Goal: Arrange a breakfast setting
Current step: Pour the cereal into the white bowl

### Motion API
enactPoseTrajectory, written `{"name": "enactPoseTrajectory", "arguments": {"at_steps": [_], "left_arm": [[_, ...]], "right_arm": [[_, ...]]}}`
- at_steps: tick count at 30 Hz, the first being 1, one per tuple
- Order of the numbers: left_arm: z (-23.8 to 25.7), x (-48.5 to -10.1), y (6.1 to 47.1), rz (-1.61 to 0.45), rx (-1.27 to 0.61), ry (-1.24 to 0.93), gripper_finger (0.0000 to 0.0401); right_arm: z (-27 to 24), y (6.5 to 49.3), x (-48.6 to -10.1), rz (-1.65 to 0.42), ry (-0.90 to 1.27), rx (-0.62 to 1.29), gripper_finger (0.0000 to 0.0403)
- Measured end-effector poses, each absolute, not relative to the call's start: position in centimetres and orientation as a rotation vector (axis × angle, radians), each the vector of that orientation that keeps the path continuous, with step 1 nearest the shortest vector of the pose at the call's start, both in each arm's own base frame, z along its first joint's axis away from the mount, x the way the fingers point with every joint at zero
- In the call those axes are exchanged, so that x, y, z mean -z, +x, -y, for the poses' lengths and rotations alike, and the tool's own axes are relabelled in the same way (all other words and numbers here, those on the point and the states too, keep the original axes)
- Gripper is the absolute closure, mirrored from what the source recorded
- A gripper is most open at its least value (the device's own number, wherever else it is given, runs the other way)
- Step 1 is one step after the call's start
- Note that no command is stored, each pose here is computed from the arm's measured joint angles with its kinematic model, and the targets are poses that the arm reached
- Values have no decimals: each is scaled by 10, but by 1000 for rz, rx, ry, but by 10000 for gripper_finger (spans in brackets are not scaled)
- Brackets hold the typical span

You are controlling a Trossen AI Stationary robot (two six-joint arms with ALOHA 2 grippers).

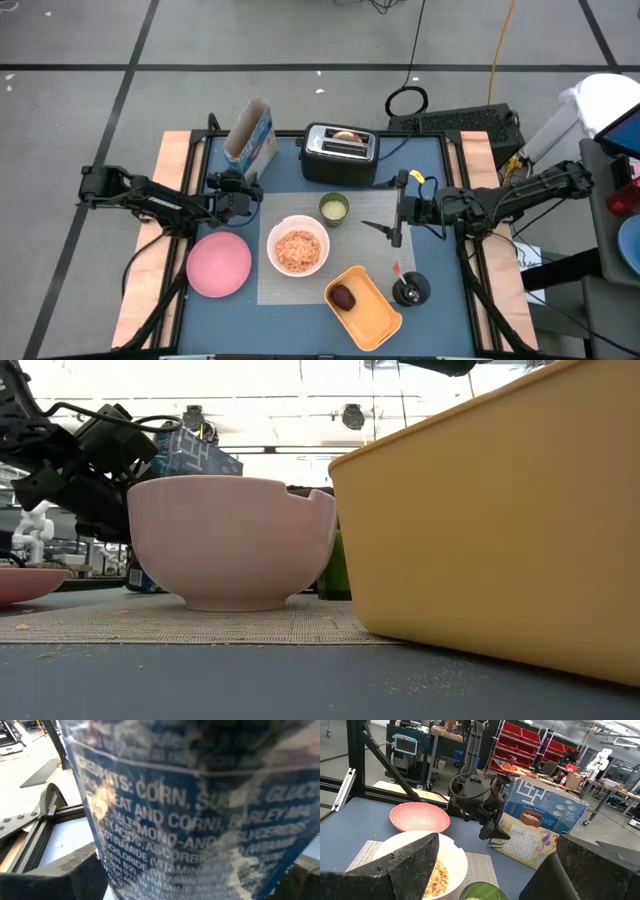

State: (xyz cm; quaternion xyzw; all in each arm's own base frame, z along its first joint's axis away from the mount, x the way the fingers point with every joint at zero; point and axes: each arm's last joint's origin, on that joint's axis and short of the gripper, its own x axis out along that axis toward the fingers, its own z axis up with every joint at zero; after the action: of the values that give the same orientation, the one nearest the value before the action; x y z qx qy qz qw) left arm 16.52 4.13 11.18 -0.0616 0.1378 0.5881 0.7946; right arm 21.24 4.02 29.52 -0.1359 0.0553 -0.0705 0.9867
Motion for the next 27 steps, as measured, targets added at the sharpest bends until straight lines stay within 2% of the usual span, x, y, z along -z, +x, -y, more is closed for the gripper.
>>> {"name": "enactPoseTrajectory", "arguments": {"at_steps": [27], "left_arm": [[-42,-114,164,-304,-1305,-59,2]], "right_arm": [[-40,212,-295,-111,-273,142,14]]}}
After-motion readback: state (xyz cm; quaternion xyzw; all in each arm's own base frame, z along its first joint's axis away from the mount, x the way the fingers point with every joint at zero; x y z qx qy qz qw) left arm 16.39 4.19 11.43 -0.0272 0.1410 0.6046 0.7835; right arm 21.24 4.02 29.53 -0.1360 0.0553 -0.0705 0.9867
